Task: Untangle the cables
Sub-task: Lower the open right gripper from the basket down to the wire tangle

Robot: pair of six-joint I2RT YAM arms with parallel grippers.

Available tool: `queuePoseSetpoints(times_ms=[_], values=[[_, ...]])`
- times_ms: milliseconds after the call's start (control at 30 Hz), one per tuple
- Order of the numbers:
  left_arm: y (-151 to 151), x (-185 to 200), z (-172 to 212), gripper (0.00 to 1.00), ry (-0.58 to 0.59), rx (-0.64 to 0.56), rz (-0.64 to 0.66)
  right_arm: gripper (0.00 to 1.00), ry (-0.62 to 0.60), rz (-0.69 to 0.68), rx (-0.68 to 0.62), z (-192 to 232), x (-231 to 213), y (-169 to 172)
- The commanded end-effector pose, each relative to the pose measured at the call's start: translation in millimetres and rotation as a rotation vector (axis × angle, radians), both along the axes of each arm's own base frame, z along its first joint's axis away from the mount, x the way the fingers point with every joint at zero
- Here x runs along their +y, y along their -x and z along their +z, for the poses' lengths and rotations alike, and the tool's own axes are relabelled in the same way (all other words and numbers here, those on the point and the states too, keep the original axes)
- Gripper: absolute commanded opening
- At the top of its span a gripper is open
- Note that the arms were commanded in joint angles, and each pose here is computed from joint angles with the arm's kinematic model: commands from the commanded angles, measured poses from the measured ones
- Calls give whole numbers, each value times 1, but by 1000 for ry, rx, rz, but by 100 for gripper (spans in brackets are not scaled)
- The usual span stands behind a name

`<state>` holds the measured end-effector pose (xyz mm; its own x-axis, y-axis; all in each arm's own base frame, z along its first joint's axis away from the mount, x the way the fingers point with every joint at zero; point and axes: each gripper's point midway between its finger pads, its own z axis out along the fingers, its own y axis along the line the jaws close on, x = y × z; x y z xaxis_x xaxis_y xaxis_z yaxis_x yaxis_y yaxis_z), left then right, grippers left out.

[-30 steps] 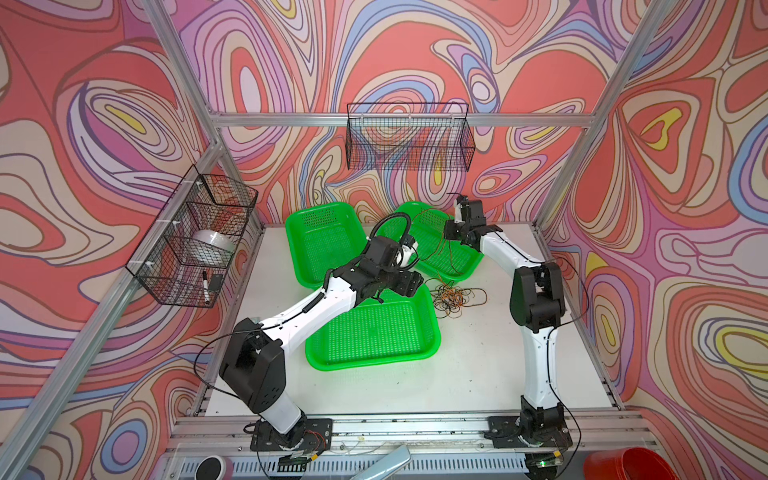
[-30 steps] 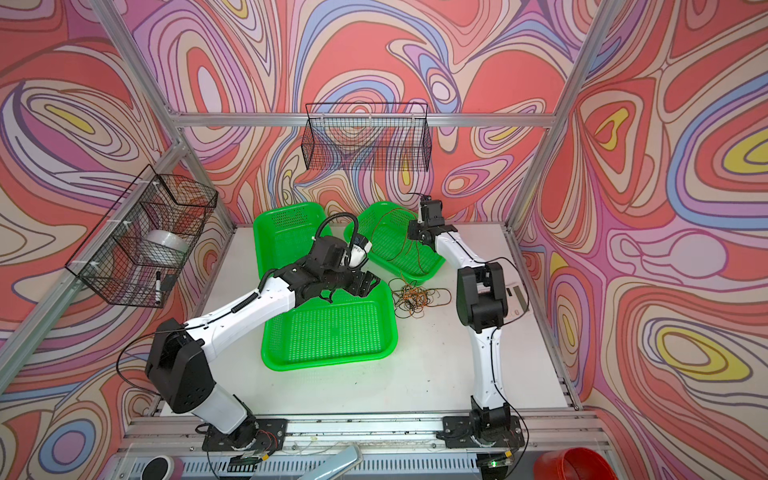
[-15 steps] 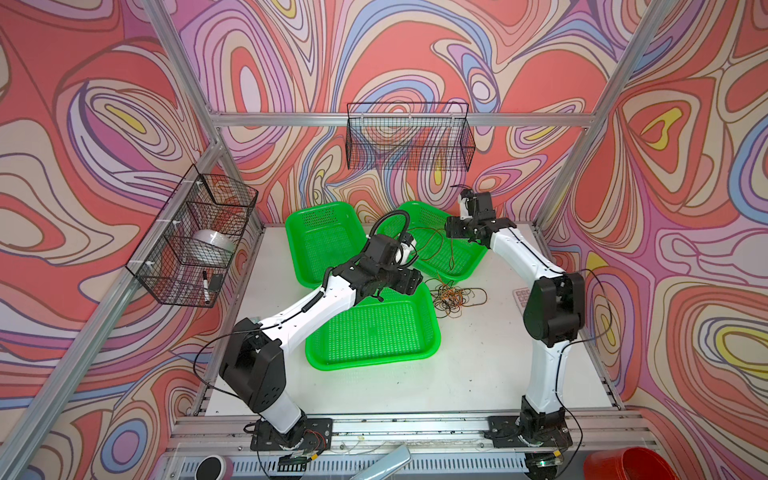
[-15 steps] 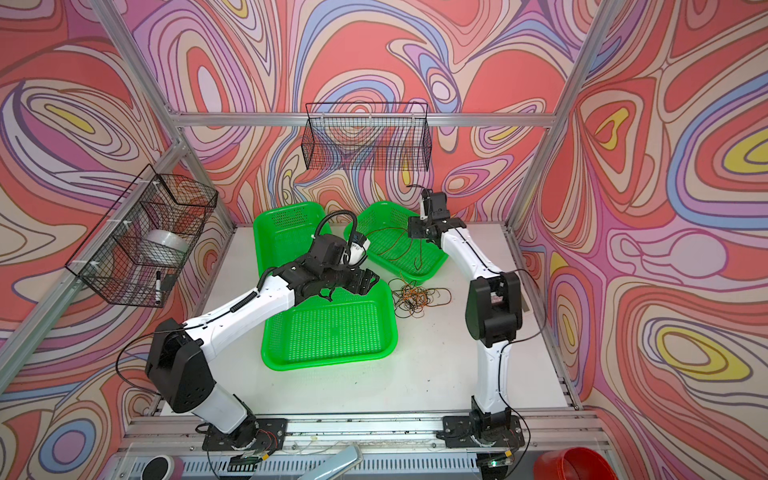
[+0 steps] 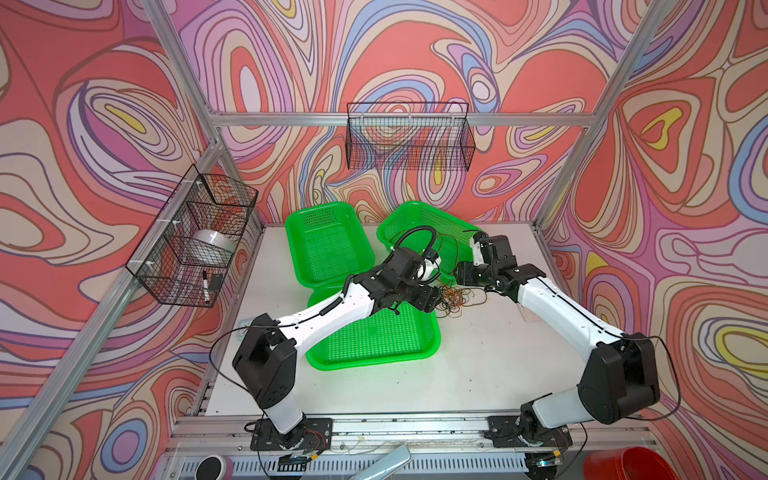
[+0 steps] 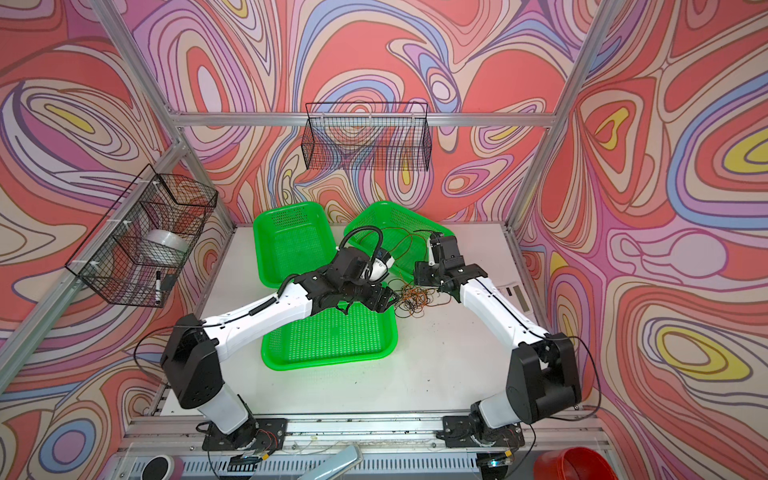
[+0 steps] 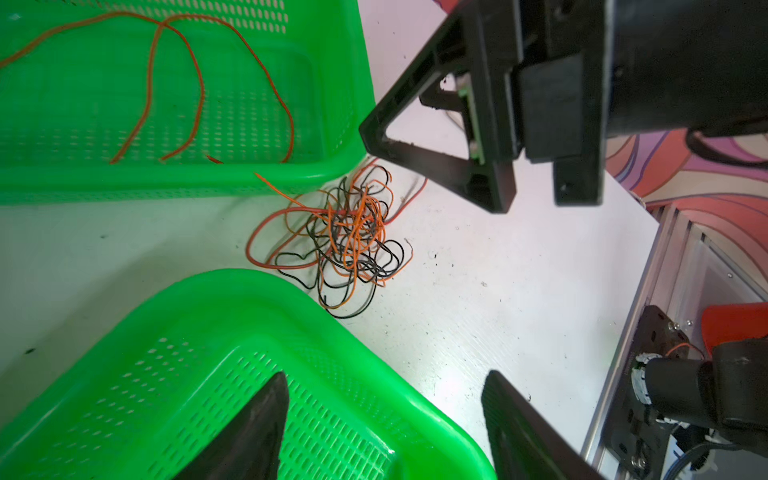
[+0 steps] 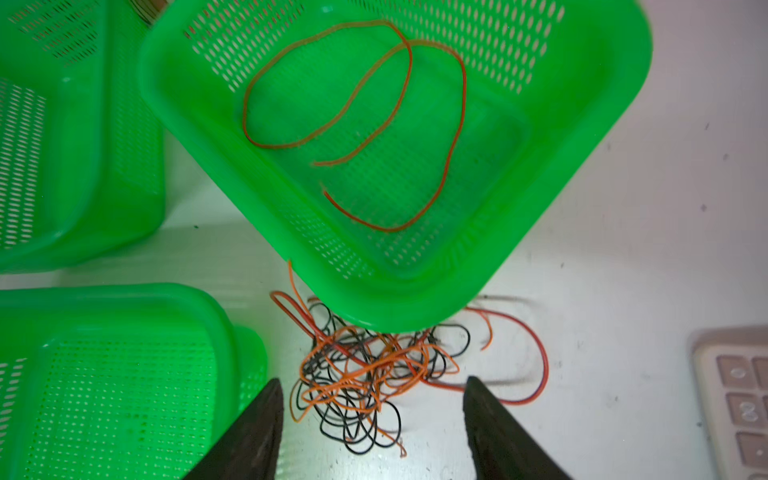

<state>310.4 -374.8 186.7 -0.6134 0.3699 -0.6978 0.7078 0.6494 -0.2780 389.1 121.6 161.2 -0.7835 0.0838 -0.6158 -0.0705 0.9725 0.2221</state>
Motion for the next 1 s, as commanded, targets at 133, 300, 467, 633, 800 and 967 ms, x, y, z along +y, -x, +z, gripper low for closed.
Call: queuePoseSetpoints(times_ms=[133, 300, 467, 633, 800, 967], values=[[20, -39, -36, 76, 41, 76, -114, 70, -77, -54, 86, -33, 3, 13], [23, -44, -57, 76, 46, 99, -136, 71, -81, -92, 103, -44, 0, 12], [15, -20, -85, 75, -91, 75, -55, 72, -52, -105, 101, -42, -5, 10], [19, 14, -90, 74, -193, 34, 8, 71, -48, -89, 114, -43, -4, 14], [32, 38, -87, 73, -248, 30, 7, 69, -67, -29, 92, -34, 3, 18], [30, 33, -42, 76, -170, -64, -24, 69, -73, 38, 97, -37, 17, 21]])
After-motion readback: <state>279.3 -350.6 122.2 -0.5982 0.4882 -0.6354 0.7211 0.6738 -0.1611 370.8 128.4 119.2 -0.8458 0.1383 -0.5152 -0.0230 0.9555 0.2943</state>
